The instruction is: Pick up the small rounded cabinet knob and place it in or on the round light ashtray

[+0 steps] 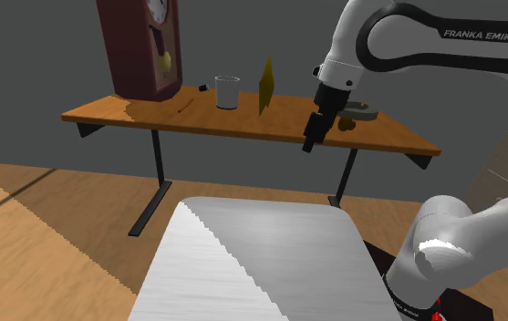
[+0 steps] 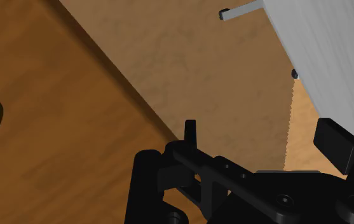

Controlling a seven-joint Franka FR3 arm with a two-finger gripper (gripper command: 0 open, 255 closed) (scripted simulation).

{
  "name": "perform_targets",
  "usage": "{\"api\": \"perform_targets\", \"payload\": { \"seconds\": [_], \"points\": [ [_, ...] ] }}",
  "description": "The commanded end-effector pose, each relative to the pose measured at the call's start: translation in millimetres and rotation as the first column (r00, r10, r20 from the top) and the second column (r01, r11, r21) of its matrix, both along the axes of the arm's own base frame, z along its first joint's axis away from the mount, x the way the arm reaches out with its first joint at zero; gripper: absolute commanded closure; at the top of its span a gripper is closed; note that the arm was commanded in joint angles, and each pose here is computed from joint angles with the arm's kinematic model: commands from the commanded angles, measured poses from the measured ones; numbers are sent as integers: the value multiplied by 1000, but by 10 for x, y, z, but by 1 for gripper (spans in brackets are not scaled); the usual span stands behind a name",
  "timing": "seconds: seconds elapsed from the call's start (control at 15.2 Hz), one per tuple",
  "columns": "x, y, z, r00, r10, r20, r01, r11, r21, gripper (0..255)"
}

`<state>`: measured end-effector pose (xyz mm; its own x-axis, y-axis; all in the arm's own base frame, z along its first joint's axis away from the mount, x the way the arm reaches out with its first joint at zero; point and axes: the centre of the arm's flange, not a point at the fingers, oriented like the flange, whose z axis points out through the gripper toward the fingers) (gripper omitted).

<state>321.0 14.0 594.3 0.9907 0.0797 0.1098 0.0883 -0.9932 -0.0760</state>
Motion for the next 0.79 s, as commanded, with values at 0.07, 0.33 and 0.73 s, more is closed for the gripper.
{"api": "perform_targets", "payload": {
  "seconds": [0.07, 0.33, 0.73],
  "points": [
    [0, -120, 47, 1000, -4, -8, 4, 1000, -2, 0],
    [1, -597, 236, 999, -23, -42, 22, 1000, -11, 0],
    [-3, -1311, 527, 995, -50, -91, 48, 999, -25, 0]
  ]
}}
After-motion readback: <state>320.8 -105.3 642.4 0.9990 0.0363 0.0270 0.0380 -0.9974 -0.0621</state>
